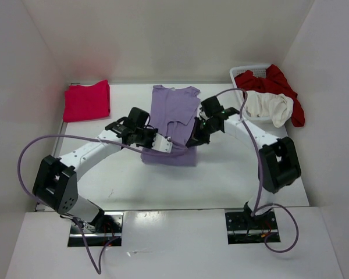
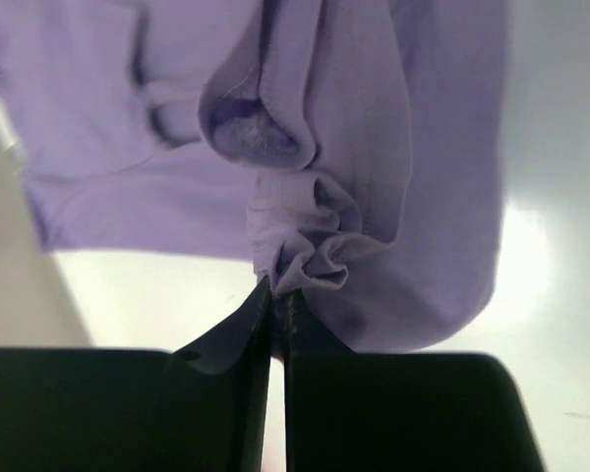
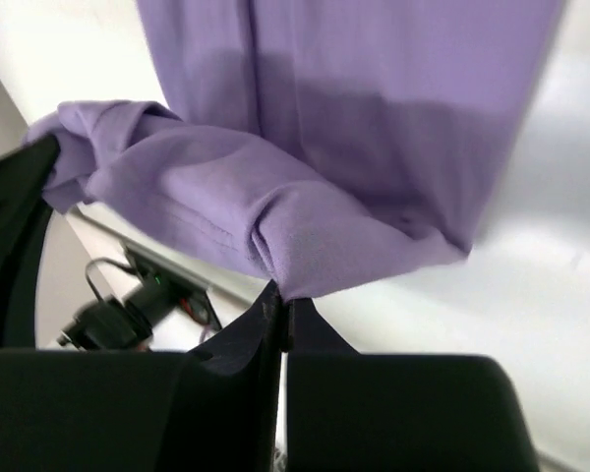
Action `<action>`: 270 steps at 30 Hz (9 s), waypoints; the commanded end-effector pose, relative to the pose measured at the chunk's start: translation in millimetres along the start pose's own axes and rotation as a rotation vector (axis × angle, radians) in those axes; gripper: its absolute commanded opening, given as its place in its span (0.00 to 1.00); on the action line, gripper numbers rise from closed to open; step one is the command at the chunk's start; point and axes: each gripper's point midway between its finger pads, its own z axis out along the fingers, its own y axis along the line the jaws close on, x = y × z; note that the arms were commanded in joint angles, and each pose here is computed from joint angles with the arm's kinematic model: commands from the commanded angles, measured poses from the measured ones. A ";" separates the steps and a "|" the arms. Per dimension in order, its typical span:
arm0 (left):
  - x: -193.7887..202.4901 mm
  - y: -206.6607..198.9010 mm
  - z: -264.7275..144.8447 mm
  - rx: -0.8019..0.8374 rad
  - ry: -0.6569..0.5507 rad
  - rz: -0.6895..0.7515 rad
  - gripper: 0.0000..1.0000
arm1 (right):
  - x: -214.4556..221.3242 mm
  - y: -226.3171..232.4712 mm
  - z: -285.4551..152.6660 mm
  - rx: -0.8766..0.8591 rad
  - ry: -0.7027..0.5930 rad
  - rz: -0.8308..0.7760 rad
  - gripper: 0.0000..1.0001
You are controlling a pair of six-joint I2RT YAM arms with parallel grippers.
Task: Fold and stack the t-shirts
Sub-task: Fold the folded rectangular tshirt in 1/3 of the way, then grab one side of the 2/3 rectangular tshirt with both arms, then fold the long partially folded tshirt into a neat square
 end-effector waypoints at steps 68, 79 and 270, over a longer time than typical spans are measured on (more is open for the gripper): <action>137.1 114.9 4.6 -0.444 0.368 -0.334 0.57 | -255.9 -23.4 95.9 0.215 -0.264 -0.235 0.00; 111.1 115.8 38.0 -0.328 0.262 -0.224 0.63 | -250.7 -5.7 47.3 0.210 -0.291 -0.287 0.00; 51.1 161.8 115.2 -0.263 0.017 -0.646 0.53 | -247.4 -76.2 36.0 0.132 -0.340 0.015 0.00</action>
